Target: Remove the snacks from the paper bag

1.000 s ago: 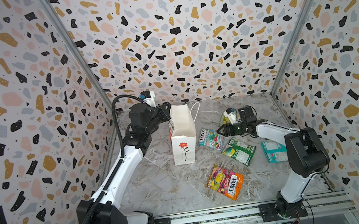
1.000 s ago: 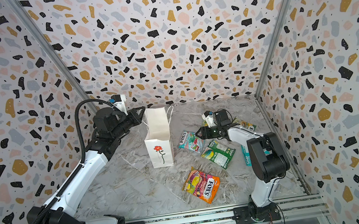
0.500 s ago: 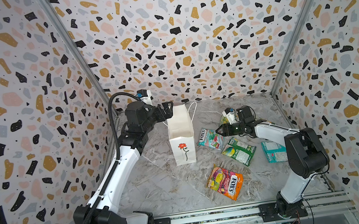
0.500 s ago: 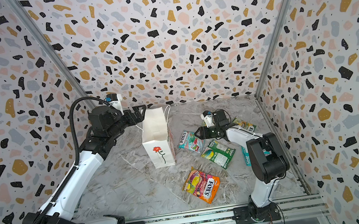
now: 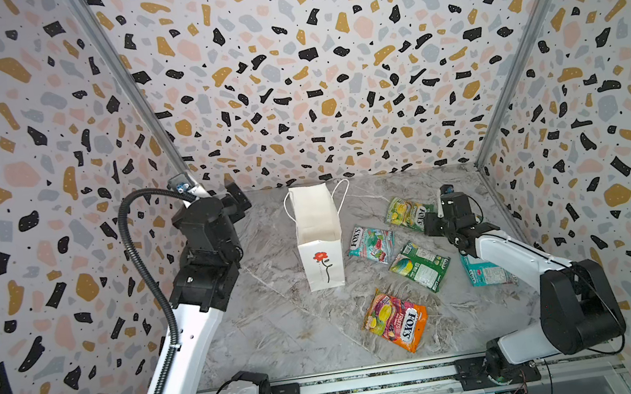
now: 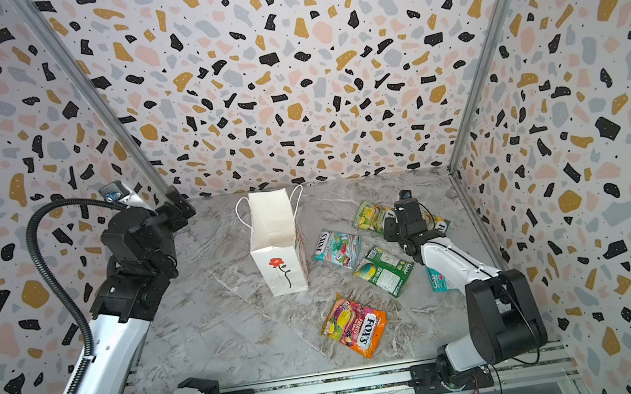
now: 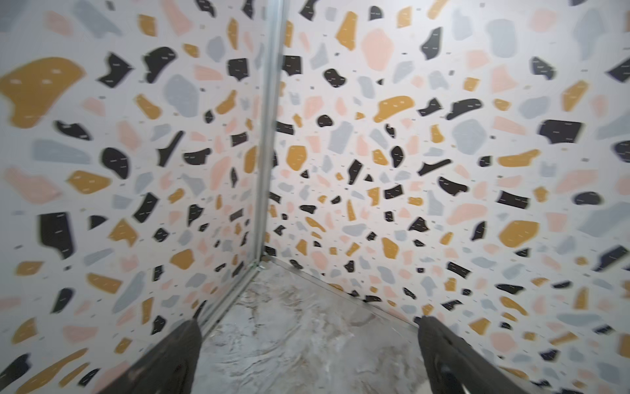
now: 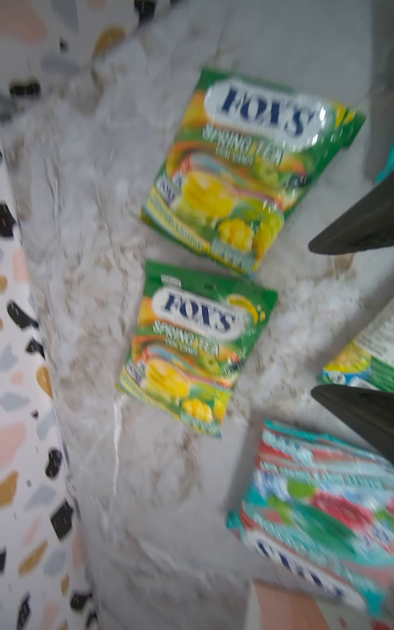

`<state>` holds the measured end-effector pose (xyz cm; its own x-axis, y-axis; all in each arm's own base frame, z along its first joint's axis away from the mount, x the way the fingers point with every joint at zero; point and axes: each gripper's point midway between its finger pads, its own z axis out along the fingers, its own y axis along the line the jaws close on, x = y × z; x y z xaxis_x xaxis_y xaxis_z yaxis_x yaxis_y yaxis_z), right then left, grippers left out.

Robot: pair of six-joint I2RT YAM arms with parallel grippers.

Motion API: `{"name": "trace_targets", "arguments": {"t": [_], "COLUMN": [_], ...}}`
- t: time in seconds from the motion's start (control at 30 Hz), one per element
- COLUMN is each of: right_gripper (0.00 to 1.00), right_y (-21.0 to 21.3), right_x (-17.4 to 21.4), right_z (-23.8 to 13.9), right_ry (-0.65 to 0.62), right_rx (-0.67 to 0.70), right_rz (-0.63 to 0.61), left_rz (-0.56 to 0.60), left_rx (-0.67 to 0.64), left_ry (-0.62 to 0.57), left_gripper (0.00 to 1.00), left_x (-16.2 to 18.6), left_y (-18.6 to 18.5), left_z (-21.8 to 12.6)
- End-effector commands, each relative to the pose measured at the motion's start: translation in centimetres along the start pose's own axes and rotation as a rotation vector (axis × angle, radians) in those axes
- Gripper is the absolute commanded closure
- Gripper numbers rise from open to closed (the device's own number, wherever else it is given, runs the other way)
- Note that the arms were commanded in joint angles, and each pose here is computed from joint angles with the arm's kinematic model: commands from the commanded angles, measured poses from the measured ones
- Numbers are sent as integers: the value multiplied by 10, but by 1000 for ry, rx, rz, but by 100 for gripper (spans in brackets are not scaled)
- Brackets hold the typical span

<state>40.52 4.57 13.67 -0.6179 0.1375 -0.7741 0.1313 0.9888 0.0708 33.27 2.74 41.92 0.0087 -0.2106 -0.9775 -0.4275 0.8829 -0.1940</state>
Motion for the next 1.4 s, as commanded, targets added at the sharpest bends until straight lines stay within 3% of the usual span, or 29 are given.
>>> {"name": "trace_targets", "arguments": {"t": [0.0, 0.2, 0.67, 0.97, 1.37], "right_gripper": [37, 37, 33, 32, 30], "right_y": [-54, -82, -79, -80, -54], "right_x": [-8, 0, 13, 13, 15], "right_z": [-10, -14, -28, -39, -38], "right_ry": [-105, -189, -396, -540, -593], "right_rx": [275, 359, 276, 260, 92], "right_rz": [23, 59, -10, -49, -116], "left_rz": [-45, -112, 23, 252, 267], "left_rx": [-227, -210, -107, -81, 77], "left_ry": [-38, -13, 1, -1, 29], "left_gripper": [0, 0, 0, 0, 0], "left_x": [29, 90, 203, 234, 260], "left_y": [46, 65, 69, 64, 52], "left_z": [-1, -8, 4, 19, 43]}}
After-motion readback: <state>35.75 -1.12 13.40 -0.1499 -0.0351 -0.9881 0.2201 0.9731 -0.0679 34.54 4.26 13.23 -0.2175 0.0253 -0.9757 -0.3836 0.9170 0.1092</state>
